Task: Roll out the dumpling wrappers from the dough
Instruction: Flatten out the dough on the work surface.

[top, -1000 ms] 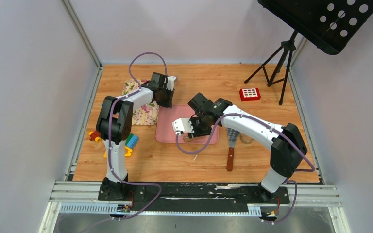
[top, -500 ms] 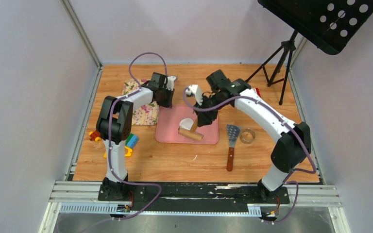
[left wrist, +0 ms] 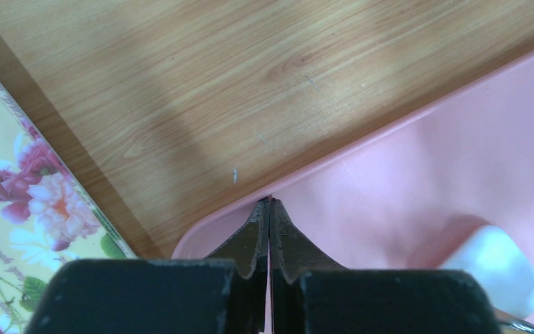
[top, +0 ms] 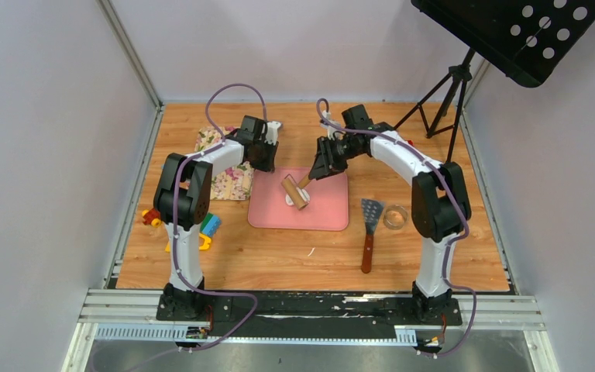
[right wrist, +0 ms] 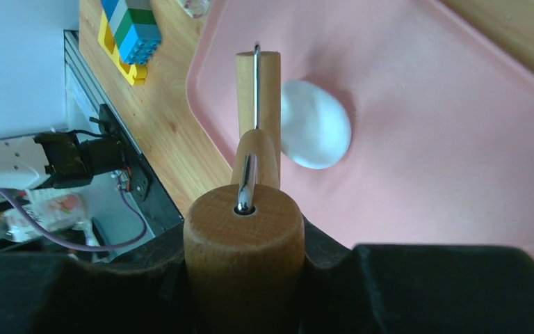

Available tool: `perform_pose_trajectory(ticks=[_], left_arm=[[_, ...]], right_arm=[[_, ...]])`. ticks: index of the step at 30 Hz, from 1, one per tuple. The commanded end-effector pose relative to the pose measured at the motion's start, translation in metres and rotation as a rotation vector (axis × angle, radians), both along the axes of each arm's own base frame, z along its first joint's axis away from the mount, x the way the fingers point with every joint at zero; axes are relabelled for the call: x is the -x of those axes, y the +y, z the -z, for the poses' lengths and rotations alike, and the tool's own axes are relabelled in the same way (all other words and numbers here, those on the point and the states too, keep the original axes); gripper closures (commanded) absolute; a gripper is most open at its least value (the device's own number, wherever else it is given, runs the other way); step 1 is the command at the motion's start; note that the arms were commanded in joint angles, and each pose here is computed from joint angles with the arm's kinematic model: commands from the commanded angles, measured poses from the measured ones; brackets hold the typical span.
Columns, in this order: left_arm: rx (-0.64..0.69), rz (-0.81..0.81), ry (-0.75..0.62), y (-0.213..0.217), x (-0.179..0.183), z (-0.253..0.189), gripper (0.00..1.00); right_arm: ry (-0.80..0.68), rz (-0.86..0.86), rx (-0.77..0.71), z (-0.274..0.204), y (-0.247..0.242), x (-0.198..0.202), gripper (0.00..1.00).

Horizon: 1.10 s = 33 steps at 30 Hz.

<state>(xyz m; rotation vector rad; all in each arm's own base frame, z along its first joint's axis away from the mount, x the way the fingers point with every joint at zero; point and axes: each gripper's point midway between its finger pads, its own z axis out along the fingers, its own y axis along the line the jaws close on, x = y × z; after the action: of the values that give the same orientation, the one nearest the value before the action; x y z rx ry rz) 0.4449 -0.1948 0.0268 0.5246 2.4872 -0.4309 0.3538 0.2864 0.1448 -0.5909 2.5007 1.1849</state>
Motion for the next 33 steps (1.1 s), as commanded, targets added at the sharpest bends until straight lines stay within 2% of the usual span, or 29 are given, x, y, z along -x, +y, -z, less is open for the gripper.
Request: perform_pose_trajectory(ticks=[1, 10, 17, 33], left_arm=[[-0.04, -0.024, 0.016, 0.008, 0.002, 0.008, 1.0], [-0.03, -0.023, 0.018, 0.007, 0.002, 0.008, 1.0], [-0.034, -0.025, 0.006, 0.008, 0.001, 0.005, 1.0], [-0.03, -0.031, 0.022, 0.007, 0.003, 0.009, 1.0]], right_arm=[[0.063, 0.112, -0.052, -0.009, 0.014, -0.02, 1.0], [0.065, 0.275, 0.172, 0.051, -0.026, -0.039, 1.0], [0.037, 0.263, 0.273, 0.066, -0.049, -0.032, 1.0], [0.054, 0.082, 0.288, 0.094, 0.004, 0.003, 1.0]])
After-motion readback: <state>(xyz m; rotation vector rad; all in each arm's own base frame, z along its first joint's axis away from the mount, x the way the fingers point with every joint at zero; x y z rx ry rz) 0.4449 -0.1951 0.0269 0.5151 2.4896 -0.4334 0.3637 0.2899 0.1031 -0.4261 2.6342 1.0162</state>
